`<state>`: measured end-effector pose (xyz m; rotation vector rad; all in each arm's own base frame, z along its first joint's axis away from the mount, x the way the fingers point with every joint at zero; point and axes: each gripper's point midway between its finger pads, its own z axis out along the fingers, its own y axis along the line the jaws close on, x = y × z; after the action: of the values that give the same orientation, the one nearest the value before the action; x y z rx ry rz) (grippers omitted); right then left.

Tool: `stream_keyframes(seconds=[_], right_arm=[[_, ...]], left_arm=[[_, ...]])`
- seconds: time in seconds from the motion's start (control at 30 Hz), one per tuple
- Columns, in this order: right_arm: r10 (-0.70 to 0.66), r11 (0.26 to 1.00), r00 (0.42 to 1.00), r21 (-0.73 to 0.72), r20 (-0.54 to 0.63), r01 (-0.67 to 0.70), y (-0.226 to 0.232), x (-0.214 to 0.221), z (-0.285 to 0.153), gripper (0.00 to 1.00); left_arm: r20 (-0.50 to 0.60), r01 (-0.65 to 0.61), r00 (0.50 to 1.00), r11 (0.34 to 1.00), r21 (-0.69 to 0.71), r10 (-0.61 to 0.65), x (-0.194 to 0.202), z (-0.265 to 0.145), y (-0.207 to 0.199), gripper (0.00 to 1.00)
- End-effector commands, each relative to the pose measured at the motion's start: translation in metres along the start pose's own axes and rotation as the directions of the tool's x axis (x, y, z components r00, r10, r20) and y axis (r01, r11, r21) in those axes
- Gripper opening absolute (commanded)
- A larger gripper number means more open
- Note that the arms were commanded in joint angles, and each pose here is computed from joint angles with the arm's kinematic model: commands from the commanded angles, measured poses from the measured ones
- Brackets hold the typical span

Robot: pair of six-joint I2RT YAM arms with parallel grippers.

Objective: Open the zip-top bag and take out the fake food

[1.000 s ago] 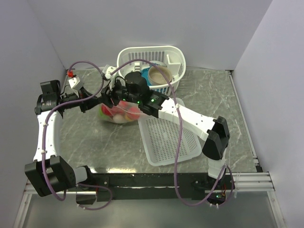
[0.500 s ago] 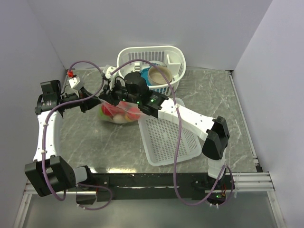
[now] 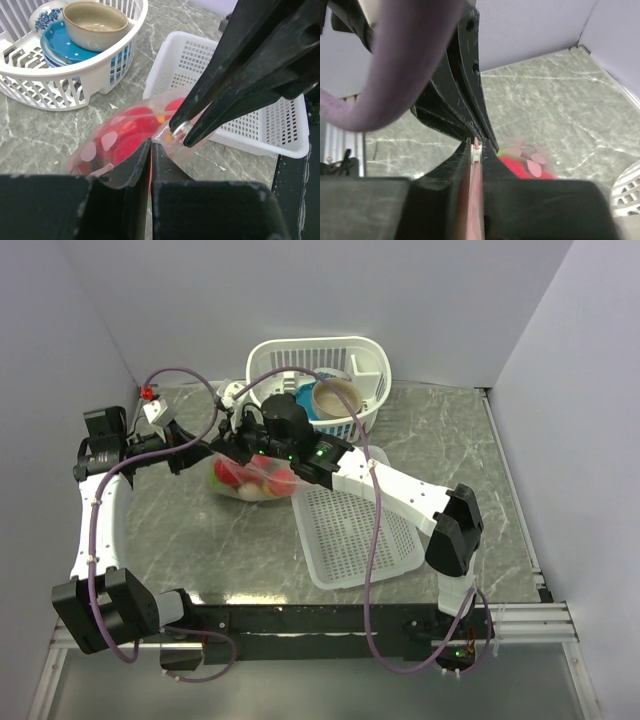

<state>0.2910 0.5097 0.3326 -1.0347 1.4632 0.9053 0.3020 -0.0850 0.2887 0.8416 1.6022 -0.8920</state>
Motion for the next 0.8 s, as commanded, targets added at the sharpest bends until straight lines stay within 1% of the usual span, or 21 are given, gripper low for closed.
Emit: stream_keyframes(seconds=[0.0,0.17,0.3,0.43,0.5,0.53,0.57,0.6,0.63,0.67,0.7,0.77], right_arm=[[0.017,1.0,1.0,0.008,-0.018,-0.016,-0.001,0.003,-0.009,0.01],[0.009,0.999,1.0,0.041,-0.025,-0.008,-0.006,0.01,-0.013,0.0],[-0.005,0.997,1.0,0.08,-0.007,0.005,-0.019,-0.004,-0.016,0.0],[-0.012,0.994,0.999,0.109,0.038,0.008,-0.033,-0.032,-0.023,0.0],[-0.007,0.993,0.998,0.115,0.057,0.001,-0.037,-0.039,-0.027,0.0],[-0.003,0.993,0.997,0.118,0.071,-0.005,-0.04,-0.044,-0.03,0.0],[-0.001,0.993,0.997,0.121,0.073,-0.008,-0.042,-0.045,-0.031,0.0],[-0.002,0.992,0.997,0.126,0.077,-0.008,-0.044,-0.047,-0.033,0.0],[0.002,0.992,0.997,0.127,0.082,-0.012,-0.044,-0.048,-0.034,0.0],[0.002,0.992,0.997,0.126,0.082,-0.012,-0.045,-0.048,-0.035,0.0],[0.004,0.992,0.997,0.126,0.08,-0.014,-0.046,-0.047,-0.035,0.0],[0.007,0.993,0.996,0.113,0.085,-0.017,-0.044,-0.049,-0.036,0.0]], left_arm=[[0.038,-0.082,0.996,0.996,0.027,0.081,-0.022,0.0,-0.01,0.11],[0.041,-0.078,0.996,0.996,0.039,0.077,-0.023,0.0,-0.013,0.11],[0.031,-0.098,0.995,0.993,0.067,0.096,-0.02,0.002,-0.02,0.14],[-0.006,-0.086,0.996,0.993,0.078,0.087,-0.007,0.001,-0.021,0.29],[-0.019,-0.102,0.994,0.992,0.078,0.104,-0.005,0.001,-0.018,0.29],[-0.033,-0.063,0.997,0.994,0.086,0.066,0.001,0.002,-0.018,0.31],[-0.039,-0.055,0.997,0.994,0.093,0.059,0.003,0.002,-0.019,0.33],[-0.032,-0.095,0.995,0.99,0.103,0.098,0.001,0.002,-0.017,0.35],[-0.045,-0.038,0.998,0.992,0.122,0.043,0.007,0.002,-0.021,0.38],[-0.045,-0.031,0.998,0.991,0.132,0.037,0.008,0.002,-0.022,0.39],[-0.033,-0.083,0.996,0.986,0.142,0.088,0.004,0.002,-0.021,0.4],[-0.034,-0.016,0.999,0.985,0.173,0.022,0.008,0.002,-0.027,0.43]])
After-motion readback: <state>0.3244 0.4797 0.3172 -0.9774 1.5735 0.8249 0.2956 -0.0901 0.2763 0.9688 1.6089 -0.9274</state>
